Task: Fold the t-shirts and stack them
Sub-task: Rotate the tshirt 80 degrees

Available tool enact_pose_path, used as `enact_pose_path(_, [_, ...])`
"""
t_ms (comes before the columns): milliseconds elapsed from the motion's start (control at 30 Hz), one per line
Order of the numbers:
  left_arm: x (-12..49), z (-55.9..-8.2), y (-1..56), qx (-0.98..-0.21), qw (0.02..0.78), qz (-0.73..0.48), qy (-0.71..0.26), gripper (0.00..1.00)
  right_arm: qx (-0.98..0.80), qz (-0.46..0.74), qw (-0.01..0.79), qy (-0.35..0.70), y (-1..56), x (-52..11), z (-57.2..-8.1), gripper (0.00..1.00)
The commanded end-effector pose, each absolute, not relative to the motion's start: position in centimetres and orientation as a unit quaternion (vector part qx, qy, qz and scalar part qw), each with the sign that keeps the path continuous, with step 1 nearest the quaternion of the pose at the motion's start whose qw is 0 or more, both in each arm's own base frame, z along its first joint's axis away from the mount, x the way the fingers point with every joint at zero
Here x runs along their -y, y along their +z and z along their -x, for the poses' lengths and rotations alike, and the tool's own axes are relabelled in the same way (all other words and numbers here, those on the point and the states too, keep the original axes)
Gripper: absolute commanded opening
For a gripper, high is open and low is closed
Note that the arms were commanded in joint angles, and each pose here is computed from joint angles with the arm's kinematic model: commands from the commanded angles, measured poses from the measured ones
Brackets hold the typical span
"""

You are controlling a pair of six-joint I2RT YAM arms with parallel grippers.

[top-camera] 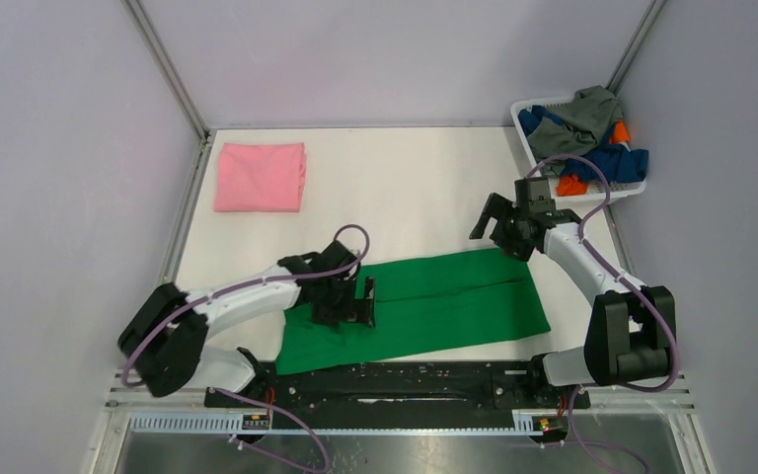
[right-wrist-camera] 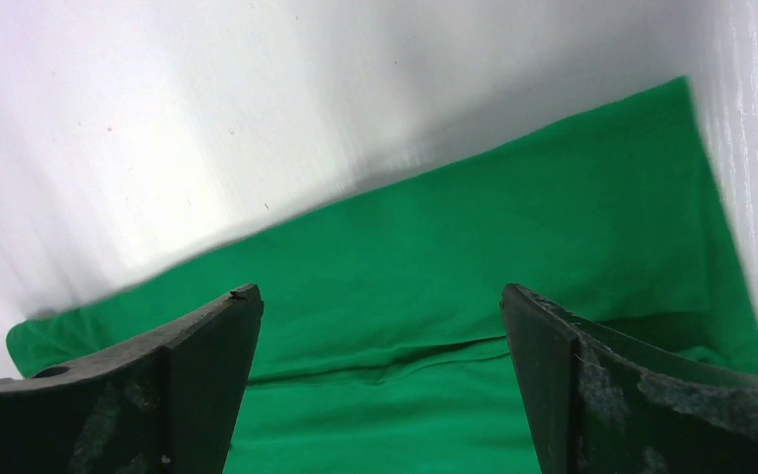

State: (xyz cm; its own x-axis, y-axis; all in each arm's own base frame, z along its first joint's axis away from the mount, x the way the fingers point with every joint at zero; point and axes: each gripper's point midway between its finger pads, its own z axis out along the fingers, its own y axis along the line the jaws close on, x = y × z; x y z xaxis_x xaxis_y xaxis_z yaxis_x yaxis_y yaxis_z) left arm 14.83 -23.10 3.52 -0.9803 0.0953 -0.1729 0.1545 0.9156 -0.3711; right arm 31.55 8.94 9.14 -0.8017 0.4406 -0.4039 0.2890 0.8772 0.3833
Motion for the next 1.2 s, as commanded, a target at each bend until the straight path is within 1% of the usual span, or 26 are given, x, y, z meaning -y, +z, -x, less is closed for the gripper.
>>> enact_pose_path(0, [18.4,-10.5,4.0,-0.988,0.041,-0.005,-0.146,0.99,-0.939,-0.203,0.243,0.134,8.4,-8.5,-31.4,0.99])
enact_pose_path(100, [17.4,-9.5,6.4,-0.985,0.057,0.027,-0.159,0.99,-0.941,-0.205,0.239,0.123,7.8,-8.1,-31.1,1.00])
enact_pose_path(233, [17.7,-10.1,9.7,-0.972,0.103,0.052,-0.202,0.99,-0.944,-0.196,0.234,0.123,7.5,-8.6,-30.9,0.99])
enact_pose_path(300, [18.2,-11.5,10.4,-0.965,0.134,0.063,-0.214,0.99,-0.947,-0.183,0.234,0.124,7.4,-9.1,-31.0,0.99])
enact_pose_path(367, [19.2,-14.0,10.8,-0.958,0.165,0.069,-0.222,0.99,-0.951,-0.166,0.230,0.124,7.2,-9.8,-30.9,1.00])
enact_pose_path(467, [22.6,-17.8,11.7,-0.948,0.185,0.049,-0.255,0.99,-0.957,-0.153,0.216,0.121,6.8,-10.4,-30.3,0.99])
enact_pose_path(533, [24.6,-19.3,11.0,-0.953,0.168,0.030,-0.250,0.99,-0.959,-0.152,0.208,0.117,6.3,-10.4,-29.9,1.00])
enact_pose_path(567, [24.7,-19.7,10.1,-0.961,0.152,0.031,-0.229,0.99,-0.960,-0.152,0.204,0.115,6.1,-10.4,-29.7,0.99])
enact_pose_path(667, [23.9,-20.8,6.2,-0.979,0.115,0.054,-0.159,0.99,-0.963,-0.157,0.188,0.110,5.0,-10.3,-29.2,1.00])
enact_pose_path(733, [23.3,-22.6,4.1,-0.979,0.103,0.094,-0.150,0.99,-0.966,-0.159,0.170,0.114,4.2,-10.6,-28.9,0.99])
enact_pose_path(800, [23.0,-24.8,2.6,-0.974,0.099,0.134,-0.154,0.99,-0.968,-0.160,0.150,0.119,3.4,-11.0,-28.5,1.00])
enact_pose_path(833, [23.2,-25.8,2.1,-0.972,0.092,0.142,-0.162,0.99,-0.969,-0.161,0.139,0.123,3.0,-11.2,-28.3,1.00])
enact_pose_path(933, [23.6,-30.6,1.1,-0.969,0.105,0.155,-0.160,0.99,-0.973,-0.158,0.108,0.128,2.1,-11.6,-27.5,0.99])
enact_pose_path(1033, [24.8,-36.7,1.2,-0.963,0.129,0.161,-0.174,0.99,-0.976,-0.146,0.083,0.136,1.8,-12.2,-25.8,0.99])
enact_pose_path(1167, [27.8,-47.1,3.2,-0.948,0.194,0.139,-0.209,0.99,-0.981,-0.106,0.046,0.155,1.9,-13.2,-21.8,1.00])
